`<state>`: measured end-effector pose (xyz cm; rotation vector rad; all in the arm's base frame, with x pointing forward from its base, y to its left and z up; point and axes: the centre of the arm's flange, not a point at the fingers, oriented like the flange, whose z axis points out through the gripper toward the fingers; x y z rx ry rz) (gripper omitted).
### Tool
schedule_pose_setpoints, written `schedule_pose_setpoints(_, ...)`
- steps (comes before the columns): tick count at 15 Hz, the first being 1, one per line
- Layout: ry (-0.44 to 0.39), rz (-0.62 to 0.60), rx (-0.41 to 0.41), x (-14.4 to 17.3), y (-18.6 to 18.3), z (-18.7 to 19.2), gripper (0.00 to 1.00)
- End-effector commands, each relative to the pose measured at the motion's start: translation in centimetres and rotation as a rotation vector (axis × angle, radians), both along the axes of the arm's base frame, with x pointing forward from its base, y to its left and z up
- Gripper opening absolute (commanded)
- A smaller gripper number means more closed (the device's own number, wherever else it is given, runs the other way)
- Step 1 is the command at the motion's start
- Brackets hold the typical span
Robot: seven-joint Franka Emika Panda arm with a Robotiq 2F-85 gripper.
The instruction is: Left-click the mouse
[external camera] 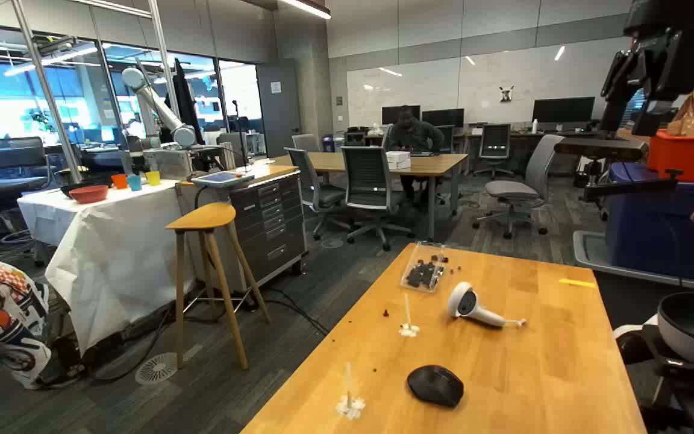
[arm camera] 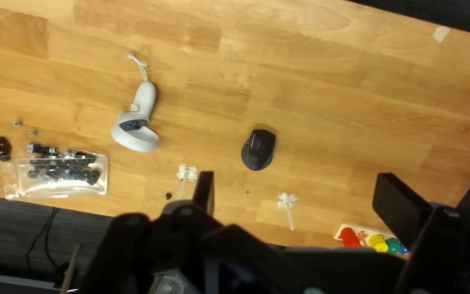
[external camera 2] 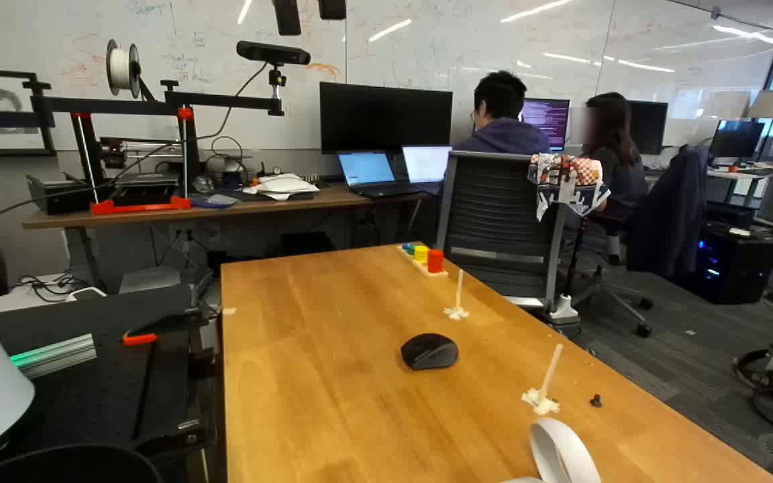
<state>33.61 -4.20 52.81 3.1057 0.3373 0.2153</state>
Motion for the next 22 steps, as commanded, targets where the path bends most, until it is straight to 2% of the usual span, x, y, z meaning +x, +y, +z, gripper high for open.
schedule_pose_setpoints(1, -0.003, 0.000, 0.000, 0.0, 0.0, 0.2, 1.00)
schedule_pose_setpoints(15, -0.032, -0.013, -0.016, 0.2, -0.4, 0.8, 1.00)
schedule_pose_setpoints(17, -0.062, -0.024, -0.025, 0.9, -0.4, 0.8, 1.00)
schedule_pose_setpoints(22, -0.205, -0.053, -0.061, 3.9, 0.0, 0.5, 1.00)
